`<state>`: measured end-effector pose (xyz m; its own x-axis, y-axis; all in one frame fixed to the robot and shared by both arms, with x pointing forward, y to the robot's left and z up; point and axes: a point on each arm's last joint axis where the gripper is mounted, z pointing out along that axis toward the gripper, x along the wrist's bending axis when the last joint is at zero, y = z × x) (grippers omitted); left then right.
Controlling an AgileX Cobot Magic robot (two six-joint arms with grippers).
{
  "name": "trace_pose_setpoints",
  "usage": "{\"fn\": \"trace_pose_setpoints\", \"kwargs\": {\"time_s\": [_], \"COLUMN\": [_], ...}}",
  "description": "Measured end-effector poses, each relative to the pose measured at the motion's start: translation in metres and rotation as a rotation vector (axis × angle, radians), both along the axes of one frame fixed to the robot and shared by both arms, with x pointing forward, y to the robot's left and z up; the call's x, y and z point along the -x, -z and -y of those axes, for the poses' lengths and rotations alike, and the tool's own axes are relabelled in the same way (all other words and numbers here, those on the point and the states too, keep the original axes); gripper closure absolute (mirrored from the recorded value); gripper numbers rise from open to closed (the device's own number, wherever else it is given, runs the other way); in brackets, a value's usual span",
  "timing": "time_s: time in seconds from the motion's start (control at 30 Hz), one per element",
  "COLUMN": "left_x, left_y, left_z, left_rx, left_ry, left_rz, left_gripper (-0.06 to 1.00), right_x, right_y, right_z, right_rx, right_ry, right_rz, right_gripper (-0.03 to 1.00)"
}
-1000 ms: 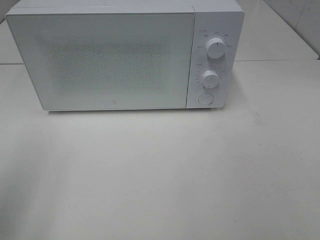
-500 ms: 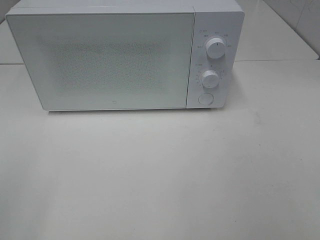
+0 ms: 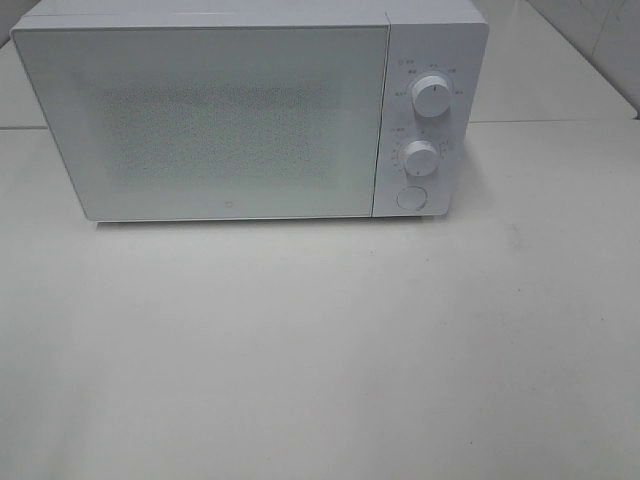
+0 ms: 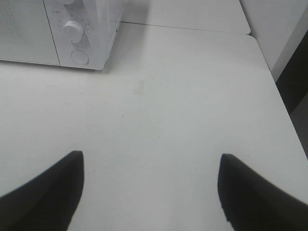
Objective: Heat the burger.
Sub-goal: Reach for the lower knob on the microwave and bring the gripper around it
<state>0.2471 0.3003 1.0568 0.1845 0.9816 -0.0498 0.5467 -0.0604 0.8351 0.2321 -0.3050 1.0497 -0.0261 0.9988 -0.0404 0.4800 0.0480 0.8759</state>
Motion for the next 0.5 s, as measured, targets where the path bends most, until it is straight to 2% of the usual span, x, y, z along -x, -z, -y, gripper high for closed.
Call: {"fn": "trace_pose_setpoints", "kwargs": {"time_s": [0.17, 0.2, 0.23, 0.3, 0.4, 0.5], "left_x": [0.010, 0.015, 0.015, 0.017, 0.017, 0.018], "left_y": [0.000, 0.000, 0.000, 0.000, 0.000, 0.000], "left_z": [-0.002, -0.002, -0.002, -0.002, -0.002, -0.001], "left_rx": [0.022, 0.027, 0.027, 0.026, 0.023, 0.022], "left_ry": [-0.017, -0.047, -0.047, -0.121, -0.179, -0.202], "left_rz": [0.062, 0.095, 0.095, 0.108, 0.110, 0.110], "left_gripper": [-0.04, -0.04, -0.04, -0.04, -0.04, -0.04], "right_x": [0.000, 0.000, 0.000, 0.000, 0.000, 0.000], "right_y": [0.000, 0.000, 0.000, 0.000, 0.000, 0.000], "right_z": [0.000, 0.000, 0.000, 0.000, 0.000, 0.000], "right_rx": [0.000, 0.000, 0.000, 0.000, 0.000, 0.000], "right_ry": [0.000, 0.000, 0.000, 0.000, 0.000, 0.000], "right_rz": [0.000, 0.000, 0.000, 0.000, 0.000, 0.000], "right_gripper": [0.21, 0.21, 0.21, 0.21, 0.21, 0.21]}}
